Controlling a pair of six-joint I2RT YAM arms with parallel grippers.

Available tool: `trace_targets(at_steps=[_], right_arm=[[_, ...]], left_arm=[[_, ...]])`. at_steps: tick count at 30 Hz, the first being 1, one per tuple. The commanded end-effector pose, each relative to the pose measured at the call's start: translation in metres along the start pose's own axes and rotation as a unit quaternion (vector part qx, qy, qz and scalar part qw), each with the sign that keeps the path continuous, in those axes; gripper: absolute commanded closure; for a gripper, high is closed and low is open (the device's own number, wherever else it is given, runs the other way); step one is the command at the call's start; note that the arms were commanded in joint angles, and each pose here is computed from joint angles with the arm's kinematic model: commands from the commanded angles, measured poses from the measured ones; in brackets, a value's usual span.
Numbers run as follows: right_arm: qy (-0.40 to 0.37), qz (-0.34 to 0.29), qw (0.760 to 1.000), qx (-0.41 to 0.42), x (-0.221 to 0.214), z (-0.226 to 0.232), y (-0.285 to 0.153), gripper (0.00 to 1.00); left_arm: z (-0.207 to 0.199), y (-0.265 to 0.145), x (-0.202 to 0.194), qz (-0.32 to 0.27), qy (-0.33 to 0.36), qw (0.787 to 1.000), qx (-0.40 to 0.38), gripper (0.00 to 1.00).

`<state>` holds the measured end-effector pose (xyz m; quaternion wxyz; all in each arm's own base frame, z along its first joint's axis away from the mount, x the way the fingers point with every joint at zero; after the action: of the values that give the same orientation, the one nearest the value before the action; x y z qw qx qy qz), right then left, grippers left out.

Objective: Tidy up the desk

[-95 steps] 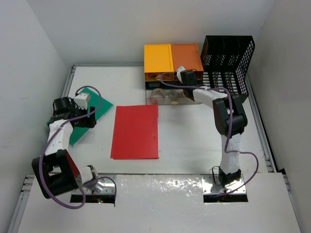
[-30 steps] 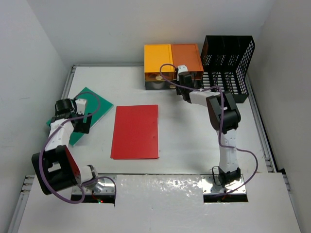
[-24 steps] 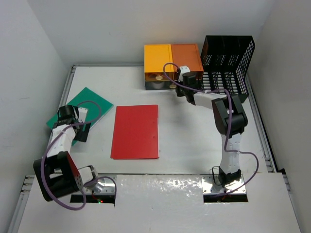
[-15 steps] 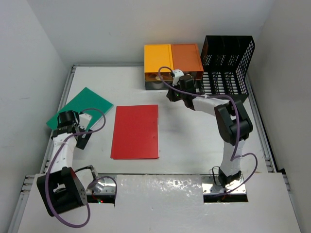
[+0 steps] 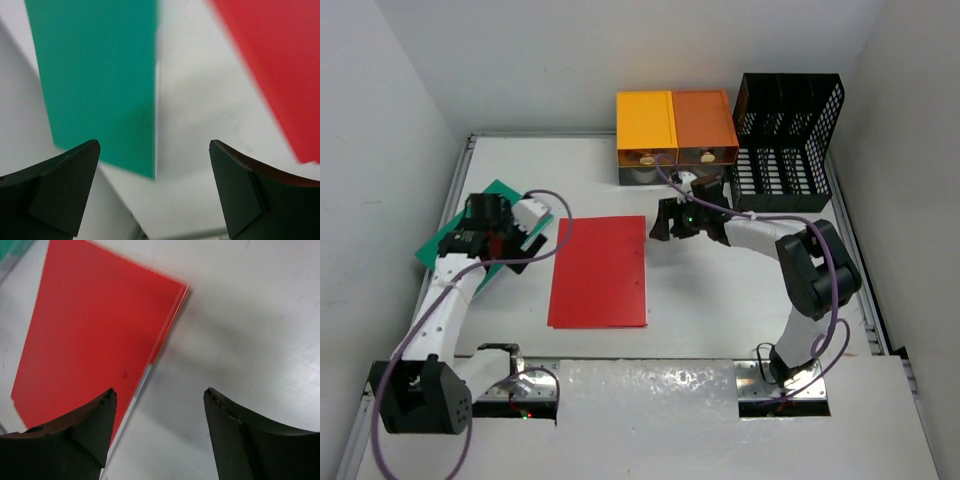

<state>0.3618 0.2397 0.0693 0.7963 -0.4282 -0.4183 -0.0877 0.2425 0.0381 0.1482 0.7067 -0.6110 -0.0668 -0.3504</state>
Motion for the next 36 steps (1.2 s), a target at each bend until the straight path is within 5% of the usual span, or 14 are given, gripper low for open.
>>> trace_targets(at_steps=[1, 5, 9, 18, 24, 36], right_arm=[[0.033, 0.020, 0.998, 0.041, -0.017, 0.033, -0.011, 0.30], [0.017, 0.033, 0.999, 0.030, -0.033, 0.045, -0.017, 0.30], [0.006, 0.039, 0.999, -0.007, -0.044, 0.038, -0.030, 0.29], [0.001, 0.017, 0.999, -0.049, -0.045, 0.030, -0.050, 0.28], [0.000, 0.020, 0.998, -0.060, -0.051, 0.028, -0.056, 0.28], [-0.025, 0.028, 0.996, -0.084, -0.051, 0.020, -0.067, 0.27]], left_arm=[[-0.044, 0.002, 0.040, -0.037, 0.023, 0.996, -0.073, 0.10], [-0.100, -0.001, 0.065, -0.080, 0.134, 0.982, -0.109, 0.10], [-0.187, -0.028, 0.067, -0.163, 0.304, 0.925, -0.158, 0.07], [-0.270, 0.004, -0.005, -0.170, 0.460, 0.861, -0.136, 0.10], [-0.288, 0.016, 0.000, -0.193, 0.427, 0.873, -0.139, 0.33], [-0.304, 0.035, -0.028, -0.157, 0.409, 0.880, -0.185, 0.34]])
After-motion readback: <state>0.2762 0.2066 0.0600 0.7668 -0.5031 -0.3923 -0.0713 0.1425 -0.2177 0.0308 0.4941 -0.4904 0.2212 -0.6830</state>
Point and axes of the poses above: each gripper's point midway between its finger pads, its own y axis out along the fingers, its own z axis along the line the jaws close on, x = y × z, the point moved 2 cm from there along -y, back along the fingers, and after that the axes turned 12 degrees about -y, right-handed, at the moved point
